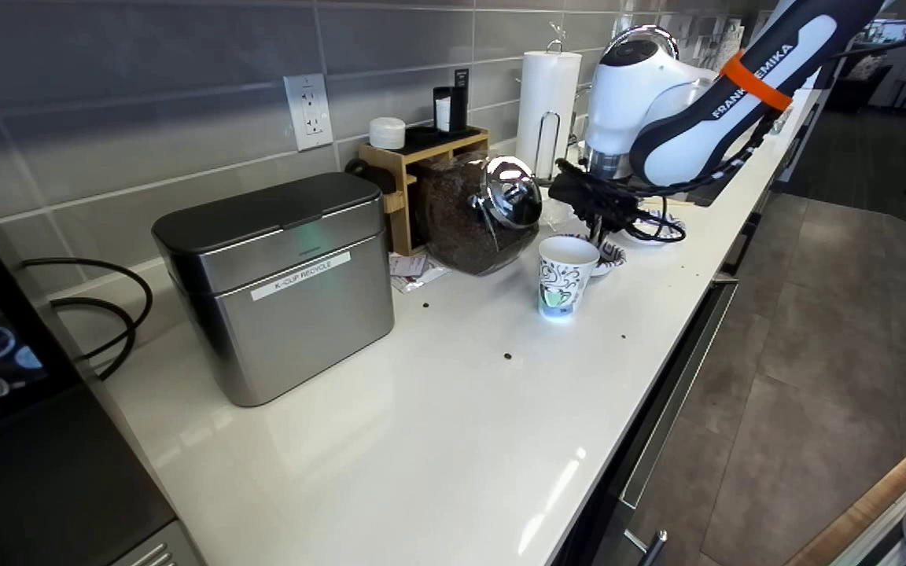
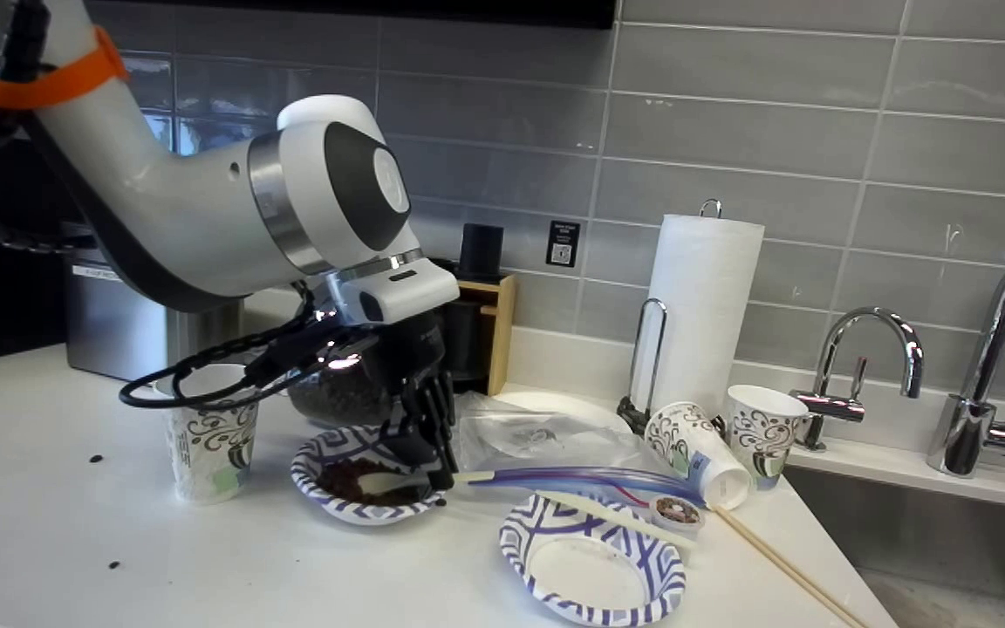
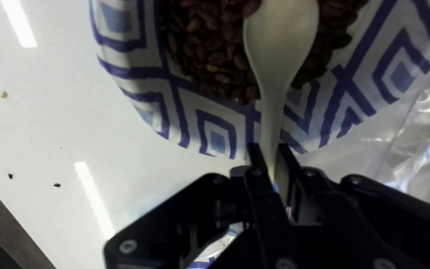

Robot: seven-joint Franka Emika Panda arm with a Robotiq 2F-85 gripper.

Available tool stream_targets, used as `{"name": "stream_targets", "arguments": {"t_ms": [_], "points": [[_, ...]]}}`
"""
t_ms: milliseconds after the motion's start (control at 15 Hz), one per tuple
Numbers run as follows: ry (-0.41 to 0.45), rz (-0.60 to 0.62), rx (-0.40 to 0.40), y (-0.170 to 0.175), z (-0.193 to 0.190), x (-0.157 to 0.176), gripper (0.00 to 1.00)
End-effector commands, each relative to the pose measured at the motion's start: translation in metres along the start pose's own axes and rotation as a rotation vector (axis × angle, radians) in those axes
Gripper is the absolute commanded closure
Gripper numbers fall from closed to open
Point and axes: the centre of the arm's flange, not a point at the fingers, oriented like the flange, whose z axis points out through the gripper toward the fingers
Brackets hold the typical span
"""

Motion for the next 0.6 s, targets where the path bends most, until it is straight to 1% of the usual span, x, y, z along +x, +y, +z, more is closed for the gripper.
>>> {"name": "stream_targets", "arguments": {"t_ms": [0,200,533], "points": [[-0.012,0.003,-0.004,0.0053,0.0053,-0.0075,0.97],[-0.005,0.002,0.001,0.0061,0.0016,-0.0063,0.97],[-0.031,0.01,0.014,0.007,-0.0023,-0.0025,0.97]]}}
